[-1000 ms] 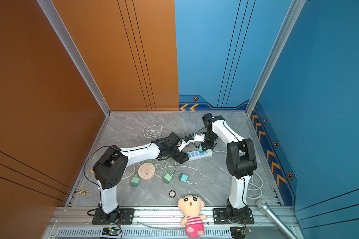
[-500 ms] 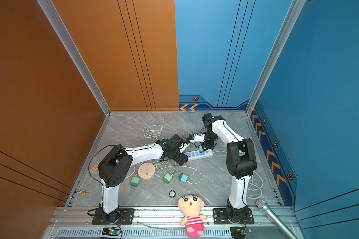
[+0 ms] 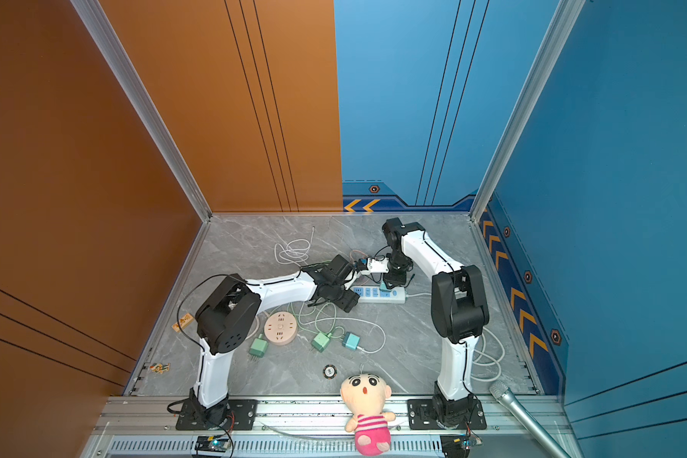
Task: Insert plugs into power strip
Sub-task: Rotate the socket at the center of the table.
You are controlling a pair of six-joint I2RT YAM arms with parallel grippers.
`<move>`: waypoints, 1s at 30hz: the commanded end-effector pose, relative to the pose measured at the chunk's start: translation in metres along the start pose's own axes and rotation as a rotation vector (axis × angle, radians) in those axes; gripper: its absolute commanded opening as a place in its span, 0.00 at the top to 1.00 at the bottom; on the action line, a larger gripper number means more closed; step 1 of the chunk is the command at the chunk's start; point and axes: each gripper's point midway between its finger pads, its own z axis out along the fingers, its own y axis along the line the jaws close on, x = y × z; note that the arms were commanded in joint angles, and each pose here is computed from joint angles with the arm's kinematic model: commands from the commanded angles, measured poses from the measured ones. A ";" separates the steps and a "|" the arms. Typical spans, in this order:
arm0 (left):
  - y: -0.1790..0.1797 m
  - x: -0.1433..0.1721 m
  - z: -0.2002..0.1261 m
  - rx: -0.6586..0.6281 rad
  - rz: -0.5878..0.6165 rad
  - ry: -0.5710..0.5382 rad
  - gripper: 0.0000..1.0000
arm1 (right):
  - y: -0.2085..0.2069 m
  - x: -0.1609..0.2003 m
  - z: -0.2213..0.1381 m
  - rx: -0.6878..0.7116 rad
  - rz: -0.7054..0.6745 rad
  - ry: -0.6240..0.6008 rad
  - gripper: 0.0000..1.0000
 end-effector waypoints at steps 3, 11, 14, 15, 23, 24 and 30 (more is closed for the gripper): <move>-0.012 -0.034 -0.016 0.077 0.008 -0.125 0.19 | 0.020 -0.009 0.022 -0.095 -0.037 0.019 1.00; -0.045 -0.049 -0.069 0.193 0.108 -0.255 0.18 | 0.017 -0.002 0.025 -0.084 -0.031 0.058 1.00; -0.043 -0.049 -0.083 0.206 0.102 -0.273 0.18 | 0.017 0.001 0.028 -0.087 -0.026 0.076 1.00; -0.041 -0.049 -0.089 0.204 0.097 -0.284 0.18 | 0.017 0.002 0.030 -0.087 -0.023 0.081 1.00; -0.023 -0.061 -0.128 0.211 0.038 -0.399 0.17 | 0.017 0.017 0.046 -0.081 0.011 0.164 1.00; -0.020 -0.062 -0.132 0.208 0.029 -0.412 0.17 | 0.018 0.017 0.046 -0.079 0.020 0.157 1.00; -0.005 -0.059 -0.141 0.193 -0.019 -0.445 0.17 | 0.028 0.028 0.058 -0.057 0.035 0.220 1.00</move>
